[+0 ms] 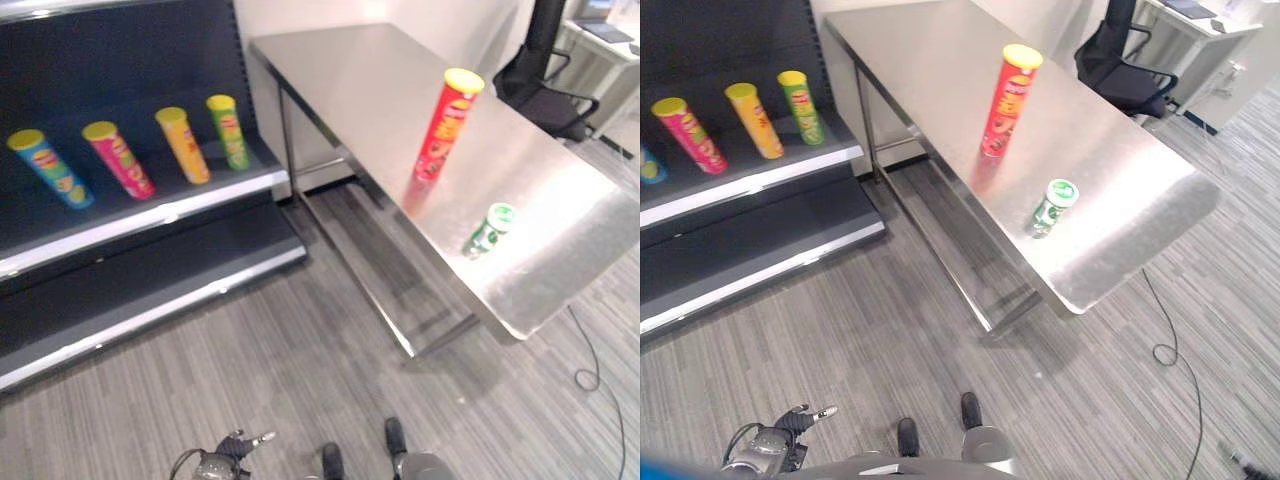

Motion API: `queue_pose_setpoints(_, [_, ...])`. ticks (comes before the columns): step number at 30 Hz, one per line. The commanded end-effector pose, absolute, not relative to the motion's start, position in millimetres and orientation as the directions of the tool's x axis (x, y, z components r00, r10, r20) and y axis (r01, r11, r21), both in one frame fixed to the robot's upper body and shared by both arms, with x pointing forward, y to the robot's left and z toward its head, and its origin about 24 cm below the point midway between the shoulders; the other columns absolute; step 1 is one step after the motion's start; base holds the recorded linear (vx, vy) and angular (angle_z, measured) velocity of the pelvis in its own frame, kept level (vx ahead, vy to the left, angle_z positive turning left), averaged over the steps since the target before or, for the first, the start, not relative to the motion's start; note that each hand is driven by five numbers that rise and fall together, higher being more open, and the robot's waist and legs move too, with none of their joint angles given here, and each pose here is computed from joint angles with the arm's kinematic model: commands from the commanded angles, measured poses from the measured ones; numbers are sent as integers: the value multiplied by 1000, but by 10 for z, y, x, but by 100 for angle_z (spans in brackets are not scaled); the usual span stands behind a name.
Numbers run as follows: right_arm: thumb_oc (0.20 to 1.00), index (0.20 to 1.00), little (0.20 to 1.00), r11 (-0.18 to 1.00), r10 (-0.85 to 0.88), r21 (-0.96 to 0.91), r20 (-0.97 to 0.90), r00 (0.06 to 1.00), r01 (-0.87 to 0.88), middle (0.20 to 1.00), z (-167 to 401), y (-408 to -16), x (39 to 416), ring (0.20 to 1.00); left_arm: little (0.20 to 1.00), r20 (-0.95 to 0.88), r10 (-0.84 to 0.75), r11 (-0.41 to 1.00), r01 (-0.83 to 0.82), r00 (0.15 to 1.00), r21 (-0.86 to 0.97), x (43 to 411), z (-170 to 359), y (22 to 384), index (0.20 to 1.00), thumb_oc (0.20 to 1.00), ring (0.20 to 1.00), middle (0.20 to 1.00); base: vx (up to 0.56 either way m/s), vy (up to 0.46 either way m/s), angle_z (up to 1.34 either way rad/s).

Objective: Put the goods on the table back onto the shelves and tidy them up.

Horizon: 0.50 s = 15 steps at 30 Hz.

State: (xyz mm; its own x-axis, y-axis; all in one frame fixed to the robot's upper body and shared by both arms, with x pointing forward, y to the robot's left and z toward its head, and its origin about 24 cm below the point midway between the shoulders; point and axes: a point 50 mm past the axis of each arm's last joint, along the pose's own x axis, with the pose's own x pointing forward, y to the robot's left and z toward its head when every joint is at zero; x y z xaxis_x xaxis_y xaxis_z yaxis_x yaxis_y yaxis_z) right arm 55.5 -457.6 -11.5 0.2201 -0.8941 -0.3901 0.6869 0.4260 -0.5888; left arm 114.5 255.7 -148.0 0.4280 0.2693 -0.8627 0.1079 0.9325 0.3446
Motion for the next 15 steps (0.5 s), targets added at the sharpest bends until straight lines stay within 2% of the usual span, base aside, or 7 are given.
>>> queue_pose_setpoints(1, [1000,1000,1000,304,-948,-654,-133,290,692,1000,483,-4843,781,1000,1000,-857,284,927,104,431,359,1186,-1474,2565,1000,1000,1000,1000,39,-16,19])
queue_pose_setpoints(5, [1000,1000,1000,272,-909,-647,70,411,712,1000,1075,-4926,1093,1000,1000,-867,282,930,107,411,353,1091,-1494,2583,1000,1000,1000,1000,43,-23,5])
queue_pose_setpoints(6, [1000,1000,1000,301,-850,-654,146,506,694,1000,1318,-4865,1310,1000,1000,-870,280,930,110,406,351,1066,-1499,2587,1000,1000,1000,1000,14,-14,4])
queue_pose_setpoints(7, [1000,1000,1000,302,-849,-654,146,507,693,1000,1319,-4864,1315,1000,1000,-870,280,930,109,406,350,1064,-1500,2586,1000,1000,1000,1000,7,-22,6])
queue_pose_setpoints(10, [1000,1000,1000,405,-579,-756,224,784,515,1000,1736,-4460,1973,1000,1000,-871,256,930,138,419,339,1045,-1500,2568,1000,1000,1000,1000,-4,-35,6])
queue_pose_setpoints(12, [1000,1000,1000,463,-429,-791,195,882,400,1000,1749,-4167,2322,1000,1000,-873,231,932,161,430,326,1065,-1503,2521,1000,1000,1000,1000,-19,-37,13])
queue_pose_setpoints(15, [1000,1000,1000,485,-314,-824,150,937,294,1000,1703,-3912,2631,1000,1000,-873,222,930,174,434,323,1078,-1509,2485,1000,1000,1000,1000,-7,-33,24])
